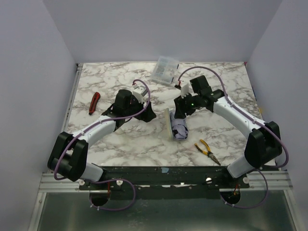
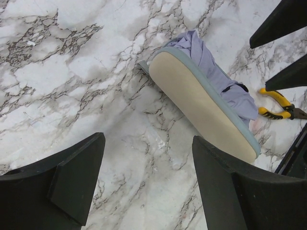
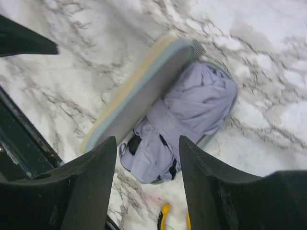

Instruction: Open the umbrella

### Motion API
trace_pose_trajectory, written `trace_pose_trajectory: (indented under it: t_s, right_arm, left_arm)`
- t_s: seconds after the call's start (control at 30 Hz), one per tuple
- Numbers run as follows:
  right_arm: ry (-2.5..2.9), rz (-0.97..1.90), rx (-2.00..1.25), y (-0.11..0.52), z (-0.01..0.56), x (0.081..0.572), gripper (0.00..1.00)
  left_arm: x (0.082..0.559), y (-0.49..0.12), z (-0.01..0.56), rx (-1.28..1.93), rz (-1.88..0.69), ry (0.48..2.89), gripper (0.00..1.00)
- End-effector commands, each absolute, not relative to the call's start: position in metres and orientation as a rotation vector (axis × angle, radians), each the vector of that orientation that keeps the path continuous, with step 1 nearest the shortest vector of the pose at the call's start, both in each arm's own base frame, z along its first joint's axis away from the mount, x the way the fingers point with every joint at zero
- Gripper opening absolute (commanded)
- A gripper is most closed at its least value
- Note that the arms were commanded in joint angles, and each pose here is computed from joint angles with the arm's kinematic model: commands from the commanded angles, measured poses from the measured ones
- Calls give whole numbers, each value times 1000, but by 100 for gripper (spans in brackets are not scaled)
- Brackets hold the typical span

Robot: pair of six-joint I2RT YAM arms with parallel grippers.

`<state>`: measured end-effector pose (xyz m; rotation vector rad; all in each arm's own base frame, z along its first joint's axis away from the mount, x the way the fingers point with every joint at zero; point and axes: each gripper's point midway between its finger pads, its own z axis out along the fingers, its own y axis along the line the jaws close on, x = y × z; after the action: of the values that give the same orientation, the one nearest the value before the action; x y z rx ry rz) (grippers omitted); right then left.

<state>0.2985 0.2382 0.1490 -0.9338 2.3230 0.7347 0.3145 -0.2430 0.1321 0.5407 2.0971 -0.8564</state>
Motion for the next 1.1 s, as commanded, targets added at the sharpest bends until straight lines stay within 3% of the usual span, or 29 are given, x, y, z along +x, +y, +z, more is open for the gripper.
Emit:
trace_pose_trajectory:
  t_s: [0.0, 0.1, 0.27, 0.73, 0.93, 1.07]
  right_arm:
    - [2378, 556, -762, 216, 134, 310, 56]
    - [2405, 576, -760, 216, 124, 303, 55]
    - [2467, 625, -645, 220, 114, 300, 67]
    - [2630, 538, -576, 232, 49, 302, 69]
    - [2712, 302, -498, 207, 19, 308, 63]
    - [2697, 201, -523, 198, 14, 318, 46]
  left_arm:
    - [321, -239, 142, 549, -823, 2061, 75]
    - [321, -237, 141, 554, -809, 2064, 75]
    - [320, -235, 142, 554, -792, 2066, 76]
    - [315, -219, 142, 574, -726, 2062, 75]
    - [318, -212, 141, 554, -709, 2066, 75]
    - [324, -209, 142, 542, -701, 2061, 75]
